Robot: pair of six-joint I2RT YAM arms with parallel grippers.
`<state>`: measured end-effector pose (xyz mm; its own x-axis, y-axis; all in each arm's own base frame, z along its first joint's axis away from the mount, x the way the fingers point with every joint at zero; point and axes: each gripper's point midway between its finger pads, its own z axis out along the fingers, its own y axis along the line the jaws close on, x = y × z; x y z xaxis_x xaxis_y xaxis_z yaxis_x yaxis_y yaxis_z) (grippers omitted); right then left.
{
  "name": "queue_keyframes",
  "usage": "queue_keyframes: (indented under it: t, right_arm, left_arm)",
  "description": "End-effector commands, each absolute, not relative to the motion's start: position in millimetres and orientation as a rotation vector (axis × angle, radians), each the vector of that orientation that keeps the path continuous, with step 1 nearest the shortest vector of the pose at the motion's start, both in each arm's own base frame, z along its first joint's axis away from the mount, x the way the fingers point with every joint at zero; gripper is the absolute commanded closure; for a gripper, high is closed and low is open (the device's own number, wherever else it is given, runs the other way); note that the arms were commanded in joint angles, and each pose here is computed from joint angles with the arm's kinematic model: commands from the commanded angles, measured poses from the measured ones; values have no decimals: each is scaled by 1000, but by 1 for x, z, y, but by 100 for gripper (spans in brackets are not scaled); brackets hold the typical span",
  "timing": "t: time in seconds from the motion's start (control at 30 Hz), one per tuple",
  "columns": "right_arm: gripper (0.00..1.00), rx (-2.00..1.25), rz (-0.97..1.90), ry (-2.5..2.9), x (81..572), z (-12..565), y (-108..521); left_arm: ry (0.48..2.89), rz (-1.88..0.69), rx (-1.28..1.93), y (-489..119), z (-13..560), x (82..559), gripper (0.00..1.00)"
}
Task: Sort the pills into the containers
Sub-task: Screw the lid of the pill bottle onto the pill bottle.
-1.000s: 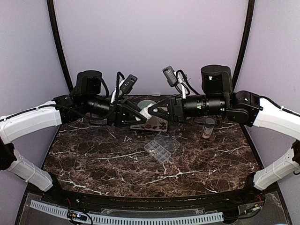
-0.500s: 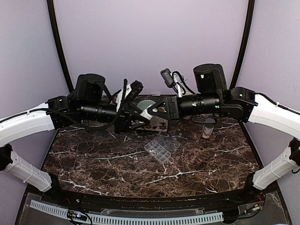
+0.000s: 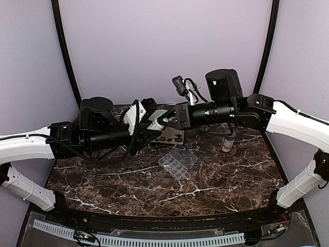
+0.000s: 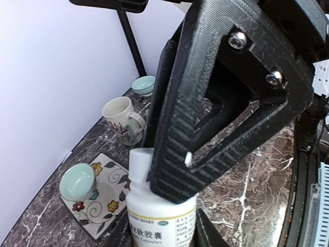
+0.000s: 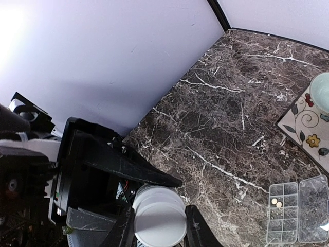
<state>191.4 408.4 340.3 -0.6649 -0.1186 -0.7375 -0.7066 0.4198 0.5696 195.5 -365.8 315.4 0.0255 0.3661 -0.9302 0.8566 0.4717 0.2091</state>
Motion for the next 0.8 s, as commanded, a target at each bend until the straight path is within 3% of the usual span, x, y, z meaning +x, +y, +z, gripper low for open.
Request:
queue_keyframes:
  t: [0.0,0.27,0.53,0.77]
  right_arm:
    - [100,-644,1215,2105,207,327,422]
    - [100,-619,1201,2108,210,327,421]
    - [63,-610,1217,2010,207,350,409]
    - [48,-620,1230,1918,198,370,395]
  left_arm:
    - [1281,-519,961,-379,387,176,100]
    - [1285,-496,915,-381,387,176,100]
    - [1335,-555,895,-371,385,178,100]
    - [1390,-583,883,-361,377,186,100]
